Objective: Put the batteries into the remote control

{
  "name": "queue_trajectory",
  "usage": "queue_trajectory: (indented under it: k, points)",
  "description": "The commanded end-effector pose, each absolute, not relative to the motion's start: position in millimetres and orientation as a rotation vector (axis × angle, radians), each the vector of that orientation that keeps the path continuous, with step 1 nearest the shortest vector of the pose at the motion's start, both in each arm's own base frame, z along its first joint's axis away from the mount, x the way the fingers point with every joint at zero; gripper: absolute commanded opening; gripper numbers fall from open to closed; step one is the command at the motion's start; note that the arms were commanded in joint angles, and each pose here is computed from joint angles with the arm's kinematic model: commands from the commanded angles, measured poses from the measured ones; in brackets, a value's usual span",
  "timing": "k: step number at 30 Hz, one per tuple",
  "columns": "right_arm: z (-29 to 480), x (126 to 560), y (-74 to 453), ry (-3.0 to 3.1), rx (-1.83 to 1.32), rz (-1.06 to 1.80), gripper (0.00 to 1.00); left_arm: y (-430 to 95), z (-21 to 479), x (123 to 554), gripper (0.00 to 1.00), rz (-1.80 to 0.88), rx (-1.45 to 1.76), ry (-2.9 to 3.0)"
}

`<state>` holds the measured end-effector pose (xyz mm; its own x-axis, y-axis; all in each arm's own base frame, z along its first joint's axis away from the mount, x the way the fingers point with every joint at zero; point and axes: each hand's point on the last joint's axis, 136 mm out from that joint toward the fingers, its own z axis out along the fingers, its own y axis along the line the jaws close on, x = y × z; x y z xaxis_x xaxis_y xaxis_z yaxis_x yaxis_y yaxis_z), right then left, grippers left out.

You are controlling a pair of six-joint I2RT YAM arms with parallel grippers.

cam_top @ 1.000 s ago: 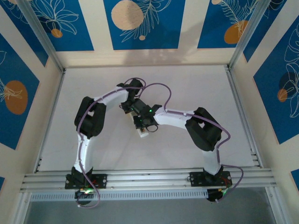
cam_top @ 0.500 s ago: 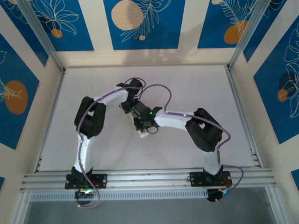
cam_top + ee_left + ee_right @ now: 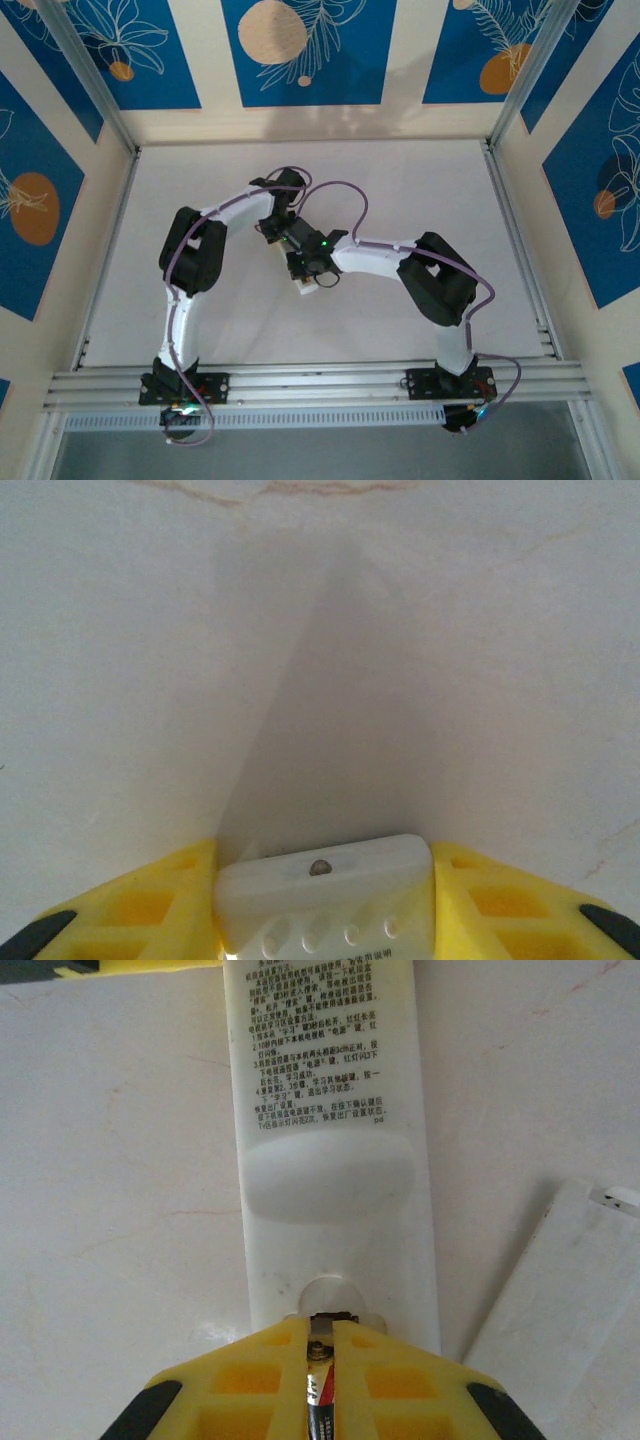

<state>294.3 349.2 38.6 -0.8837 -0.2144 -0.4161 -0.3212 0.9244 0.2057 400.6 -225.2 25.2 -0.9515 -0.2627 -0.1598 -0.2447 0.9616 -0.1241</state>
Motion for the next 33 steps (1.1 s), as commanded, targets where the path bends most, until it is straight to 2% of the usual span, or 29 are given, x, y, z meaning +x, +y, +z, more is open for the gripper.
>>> queue_trajectory:
  k: [1, 15, 33]
  points:
    - [14.3, 261.1, 322.3, 2.842, -0.454, 0.265, 0.10, -242.4, 22.7, 403.6, 0.27, -0.275, -0.343, 2.952]
    - [1.1, 254.3, 317.7, 2.904, -0.450, 0.220, 0.00, -243.3, 24.4, 404.4, 0.27, -0.288, -0.340, 2.948]
    - [-41.7, 218.4, 294.4, 3.126, -0.503, 0.203, 0.00, -247.0, 28.7, 409.9, 0.26, -0.321, -0.317, 2.935]
